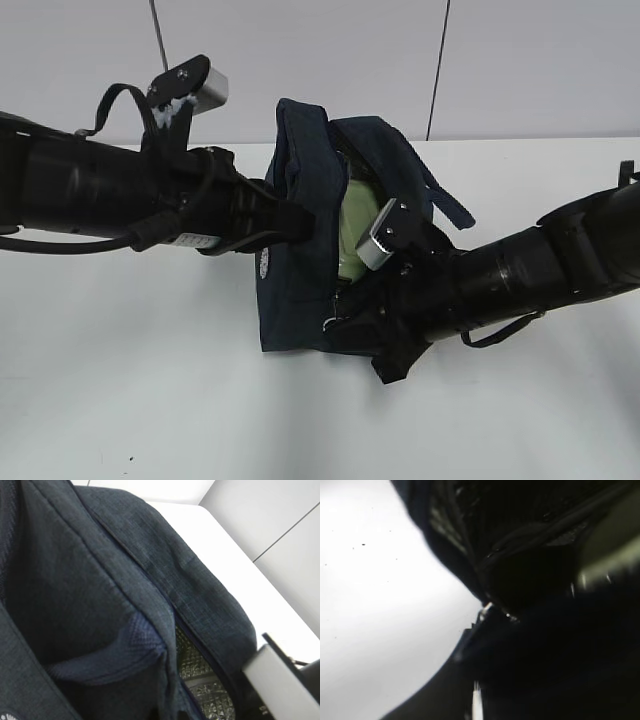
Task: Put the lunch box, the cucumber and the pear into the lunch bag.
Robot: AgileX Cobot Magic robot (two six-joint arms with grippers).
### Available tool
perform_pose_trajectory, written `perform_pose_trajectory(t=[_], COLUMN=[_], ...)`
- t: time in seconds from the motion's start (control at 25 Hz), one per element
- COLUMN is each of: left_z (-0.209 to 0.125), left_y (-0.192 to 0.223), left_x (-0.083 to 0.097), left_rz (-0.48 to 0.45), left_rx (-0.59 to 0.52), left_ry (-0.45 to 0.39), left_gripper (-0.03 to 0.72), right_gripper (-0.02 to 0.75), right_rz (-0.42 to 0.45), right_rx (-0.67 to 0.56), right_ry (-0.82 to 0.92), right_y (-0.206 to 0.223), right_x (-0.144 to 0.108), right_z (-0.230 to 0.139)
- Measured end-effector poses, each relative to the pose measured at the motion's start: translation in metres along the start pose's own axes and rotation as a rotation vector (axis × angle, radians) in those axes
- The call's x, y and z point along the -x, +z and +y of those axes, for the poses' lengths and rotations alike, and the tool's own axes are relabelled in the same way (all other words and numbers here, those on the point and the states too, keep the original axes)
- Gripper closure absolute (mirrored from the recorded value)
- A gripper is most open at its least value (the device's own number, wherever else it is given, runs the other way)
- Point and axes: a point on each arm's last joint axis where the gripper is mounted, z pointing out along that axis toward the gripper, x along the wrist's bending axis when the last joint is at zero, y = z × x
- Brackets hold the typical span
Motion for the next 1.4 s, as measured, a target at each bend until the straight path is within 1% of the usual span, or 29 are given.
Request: perform_pose_trajectory(t=[0.24, 0.36, 0.44, 0.64, 0.76, 0.92, 1.16, 1.28, 1.4], left_z=[-0.001, -0.002, -0.002, -0.003, -0.003, -0.003, -0.004, -0.004, -0.008], left_y=[0.000, 0.000, 0.000, 0.000, 0.000, 0.000, 0.000, 0.000, 0.001], left_x=[0.000, 0.000, 0.000, 0.002, 0.002, 0.002, 0.002, 0.002, 0.002], left_rz=[0.001, 0.002, -0.006, -0.019, -0.021, -0.022, -0.021, -0.022, -0.033], left_rx=[-0.008, -0.019, -0.023, -0.028, -0.030, -0.037, -0.039, -0.044, -0.058], left_ry=[0.017, 0.038, 0.043, 0.049, 0.052, 0.066, 0.069, 0.078, 0.077], left_gripper=[0.700, 0.676, 0.612, 0.363, 0.309, 0.296, 0.299, 0.322, 0.383], right_gripper=[0.732, 0.732, 0.732, 0.732, 0.732, 0.732, 0.732, 0.732, 0.732], right_rz=[0.010, 0.008, 0.005, -0.018, -0.032, -0.048, -0.075, -0.089, -0.095], right_rx=[-0.016, -0.017, -0.015, -0.004, 0.007, 0.034, 0.072, 0.092, 0.106], right_ry=[0.002, -0.004, -0.011, -0.024, -0.042, -0.066, -0.112, -0.137, -0.151], right_y=[-0.015, -0.022, -0.027, -0.037, -0.043, -0.055, -0.073, -0.081, -0.085], right_x=[-0.009, -0.013, -0.015, -0.019, -0.022, -0.028, -0.039, -0.043, -0.046], right_z=[0.013, 0.019, 0.024, 0.033, 0.038, 0.049, 0.063, 0.069, 0.074])
